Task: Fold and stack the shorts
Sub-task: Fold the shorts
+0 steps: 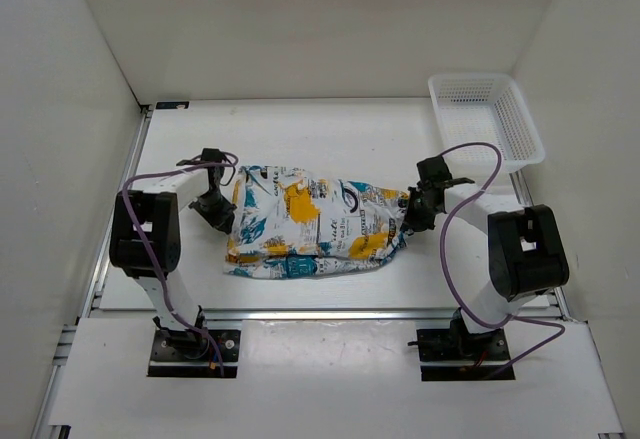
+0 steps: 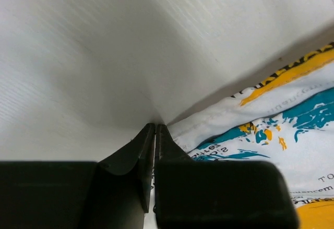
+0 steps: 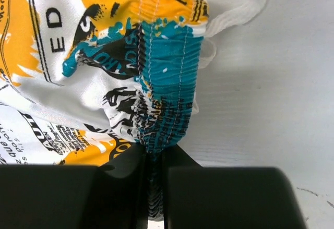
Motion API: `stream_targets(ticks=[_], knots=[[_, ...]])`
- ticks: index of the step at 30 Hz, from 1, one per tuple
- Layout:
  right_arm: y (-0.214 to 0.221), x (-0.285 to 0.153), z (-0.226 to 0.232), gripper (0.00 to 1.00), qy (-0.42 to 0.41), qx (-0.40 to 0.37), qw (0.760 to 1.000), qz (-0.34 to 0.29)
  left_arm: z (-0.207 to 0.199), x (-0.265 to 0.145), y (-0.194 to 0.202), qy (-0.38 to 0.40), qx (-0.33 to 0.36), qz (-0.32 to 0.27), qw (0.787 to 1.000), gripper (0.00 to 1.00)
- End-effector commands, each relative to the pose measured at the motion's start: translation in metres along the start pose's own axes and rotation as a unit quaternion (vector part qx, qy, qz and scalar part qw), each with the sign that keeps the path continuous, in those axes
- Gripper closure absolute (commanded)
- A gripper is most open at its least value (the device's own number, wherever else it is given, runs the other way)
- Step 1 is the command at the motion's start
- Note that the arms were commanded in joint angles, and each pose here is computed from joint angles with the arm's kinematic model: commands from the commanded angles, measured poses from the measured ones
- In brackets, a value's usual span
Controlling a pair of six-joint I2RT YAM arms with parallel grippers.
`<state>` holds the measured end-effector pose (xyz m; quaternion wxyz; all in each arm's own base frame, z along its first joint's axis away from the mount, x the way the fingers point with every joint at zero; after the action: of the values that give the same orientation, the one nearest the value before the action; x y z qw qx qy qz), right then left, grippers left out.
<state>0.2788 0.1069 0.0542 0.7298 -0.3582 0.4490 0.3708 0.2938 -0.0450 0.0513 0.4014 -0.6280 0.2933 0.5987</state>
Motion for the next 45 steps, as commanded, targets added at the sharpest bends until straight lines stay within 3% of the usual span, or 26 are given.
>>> stream_targets(ticks=[1, 13, 18, 24, 33, 40, 45], knots=[[-0.014, -0.012, -0.002, 0.96, 0.027, -0.003, 0.999, -0.038, -0.018, -0.004, -0.003, 0.022, 0.017, -0.016, 0.999, 0.82], [-0.065, -0.113, 0.035, 0.98, 0.016, -0.046, 0.985, -0.163, -0.103, -0.025, 0.056, 0.093, 0.122, -0.007, 0.988, 0.85], [-0.067, -0.142, 0.064, 0.98, 0.008, -0.086, 0.979, -0.182, -0.125, -0.034, 0.071, 0.111, 0.15, -0.009, 0.982, 0.85], [-0.054, -0.147, 0.105, 1.0, 0.003, -0.132, 0.974, -0.182, -0.114, -0.049, 0.073, 0.12, 0.158, -0.024, 0.98, 0.85], [0.011, -0.121, 0.17, 1.0, 0.002, -0.209, 0.966, -0.154, -0.087, -0.046, 0.06, 0.089, 0.135, -0.041, 0.986, 0.85], [0.029, -0.117, 0.189, 1.0, -0.009, -0.225, 0.963, -0.15, -0.047, -0.032, 0.028, 0.054, 0.084, -0.036, 0.994, 0.85], [0.046, -0.107, 0.204, 1.0, -0.015, -0.248, 0.959, -0.135, -0.06, -0.024, 0.016, 0.063, 0.089, -0.031, 0.994, 0.85]])
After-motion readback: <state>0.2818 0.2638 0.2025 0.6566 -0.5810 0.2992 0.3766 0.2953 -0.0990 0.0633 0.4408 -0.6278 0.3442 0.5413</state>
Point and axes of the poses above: each gripper's point midway between its finger pads, its own x axis out along the fingers, its own z axis along the line the jaws close on, y = z × x, the point moved 4 cm from there along -x, back along the fingers, and after that the axes turned 15 degrees about x, right-handed, at the moved point
